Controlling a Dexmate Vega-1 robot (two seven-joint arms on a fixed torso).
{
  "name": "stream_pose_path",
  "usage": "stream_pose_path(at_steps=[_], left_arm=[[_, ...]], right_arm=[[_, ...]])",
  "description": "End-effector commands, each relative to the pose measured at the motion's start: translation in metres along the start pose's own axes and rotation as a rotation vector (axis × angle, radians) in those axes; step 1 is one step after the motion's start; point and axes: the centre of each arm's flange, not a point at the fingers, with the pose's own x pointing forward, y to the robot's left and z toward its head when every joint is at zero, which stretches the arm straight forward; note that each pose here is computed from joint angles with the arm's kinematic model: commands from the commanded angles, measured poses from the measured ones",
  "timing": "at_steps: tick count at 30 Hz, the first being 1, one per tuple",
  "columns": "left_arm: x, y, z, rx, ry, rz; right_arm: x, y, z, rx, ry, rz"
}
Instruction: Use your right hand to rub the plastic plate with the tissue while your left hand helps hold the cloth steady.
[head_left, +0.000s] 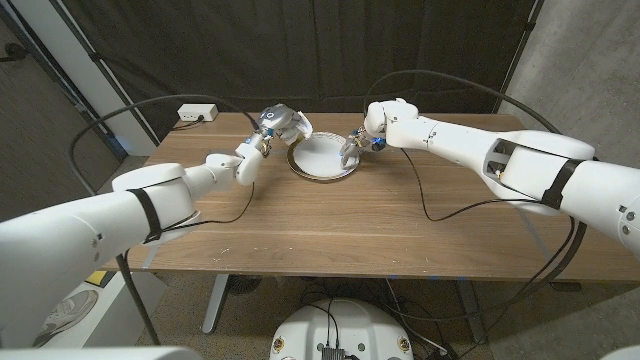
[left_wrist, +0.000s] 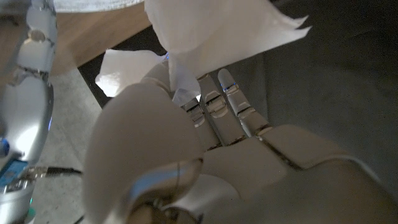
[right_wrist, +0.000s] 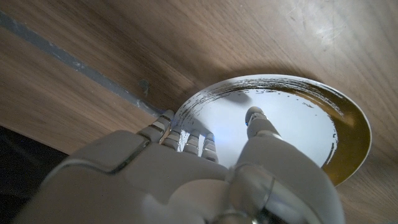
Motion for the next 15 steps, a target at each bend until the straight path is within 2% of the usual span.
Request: stream_pose_path(at_steps=[1, 6, 11, 15], left_arm=[[-0.017, 0.061, -0.021, -0.194, 0.05, 0.357], [-0.024, 0.07, -0.025, -0.244, 0.069, 0.388], [-0.032, 0.074, -0.027, -0.274, 0.081, 0.397], [-0.038, 0.078, -0.031, -0.313, 0.113, 0.409]], right_arm=[[-0.01, -0.007, -0.007, 0.075, -0.059, -0.038], [-0.014, -0.01, -0.014, 0.128, -0.093, -0.066], [-0.016, -0.013, -0.021, 0.197, -0.164, -0.093], [-0.018, -0.014, -0.027, 0.253, -0.231, -0.115]])
